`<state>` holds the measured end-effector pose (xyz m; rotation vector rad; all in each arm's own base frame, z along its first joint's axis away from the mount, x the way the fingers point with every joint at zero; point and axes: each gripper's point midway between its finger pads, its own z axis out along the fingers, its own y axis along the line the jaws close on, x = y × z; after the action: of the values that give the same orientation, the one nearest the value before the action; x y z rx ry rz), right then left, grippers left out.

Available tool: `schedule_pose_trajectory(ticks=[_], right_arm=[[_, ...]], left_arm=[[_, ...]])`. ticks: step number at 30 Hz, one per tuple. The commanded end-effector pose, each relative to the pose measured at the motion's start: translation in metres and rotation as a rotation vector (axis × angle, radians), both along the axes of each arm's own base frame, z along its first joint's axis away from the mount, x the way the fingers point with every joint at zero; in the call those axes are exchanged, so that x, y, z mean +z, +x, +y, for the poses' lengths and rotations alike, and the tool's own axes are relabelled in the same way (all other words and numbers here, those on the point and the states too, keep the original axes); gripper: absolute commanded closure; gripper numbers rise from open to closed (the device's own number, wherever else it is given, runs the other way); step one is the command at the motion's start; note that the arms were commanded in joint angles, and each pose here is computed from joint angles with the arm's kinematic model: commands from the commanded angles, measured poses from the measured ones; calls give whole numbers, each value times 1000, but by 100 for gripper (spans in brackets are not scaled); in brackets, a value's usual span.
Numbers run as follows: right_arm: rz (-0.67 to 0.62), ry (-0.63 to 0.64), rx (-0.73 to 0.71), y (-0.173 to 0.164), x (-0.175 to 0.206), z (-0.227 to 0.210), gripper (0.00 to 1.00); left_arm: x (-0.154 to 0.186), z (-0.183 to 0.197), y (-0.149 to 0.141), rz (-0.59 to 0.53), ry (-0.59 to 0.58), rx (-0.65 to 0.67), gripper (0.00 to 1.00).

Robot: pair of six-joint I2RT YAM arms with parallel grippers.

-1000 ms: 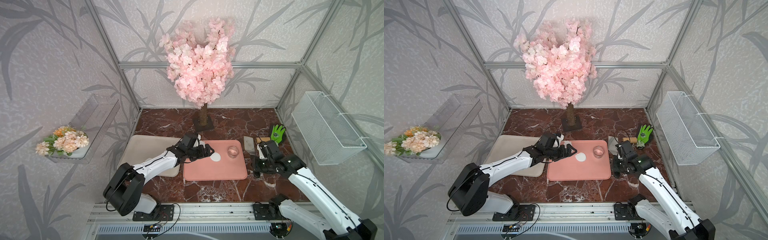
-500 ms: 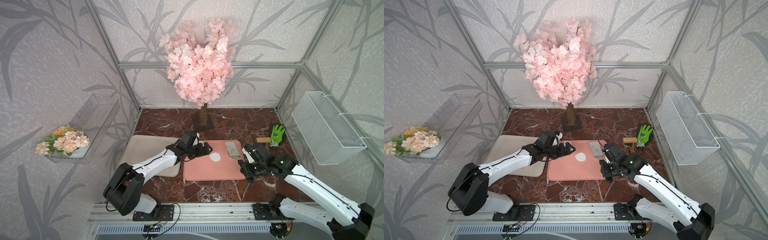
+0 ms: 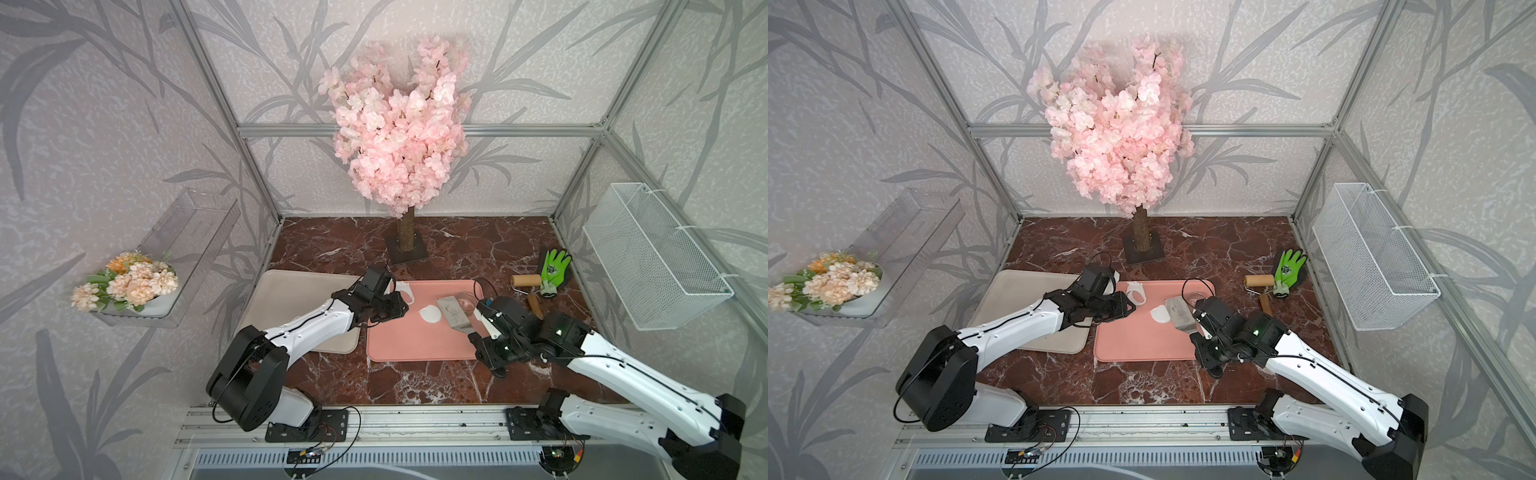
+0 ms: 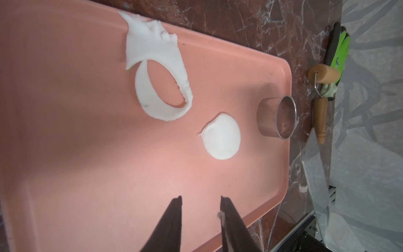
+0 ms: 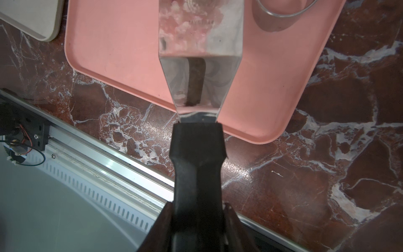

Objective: Roll out the dumpling wrappers from the dough
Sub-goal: Pick up the spatula from the center of the board, then scoop the dumpling wrapper from the work surface.

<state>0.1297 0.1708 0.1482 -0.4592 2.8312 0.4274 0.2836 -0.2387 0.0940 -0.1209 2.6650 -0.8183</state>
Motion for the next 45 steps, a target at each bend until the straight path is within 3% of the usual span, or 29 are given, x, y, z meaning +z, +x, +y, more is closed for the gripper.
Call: schedule_pose_trajectory(ticks=[1,8,17,21,33,45], right_arm=[[36,-13,19,-9,-7,3,100],[98,-94,47,-23,-23,-2,100],[155,-189,60,-29,-33,-11,100],[166,-204,72,-29,-37,-8,100],[147,-293,135,-20,-47,-3,100],[157,-302,173,-11,-57,11,100]], left_arm=[[-16,10,-10,35,45,13,73],[-45,10,-27,97,75,19,81],[-70,19,-40,154,140,33,81],[-81,22,-48,191,147,31,87],[-88,24,-52,207,156,35,99],[-90,24,-53,210,156,35,100]])
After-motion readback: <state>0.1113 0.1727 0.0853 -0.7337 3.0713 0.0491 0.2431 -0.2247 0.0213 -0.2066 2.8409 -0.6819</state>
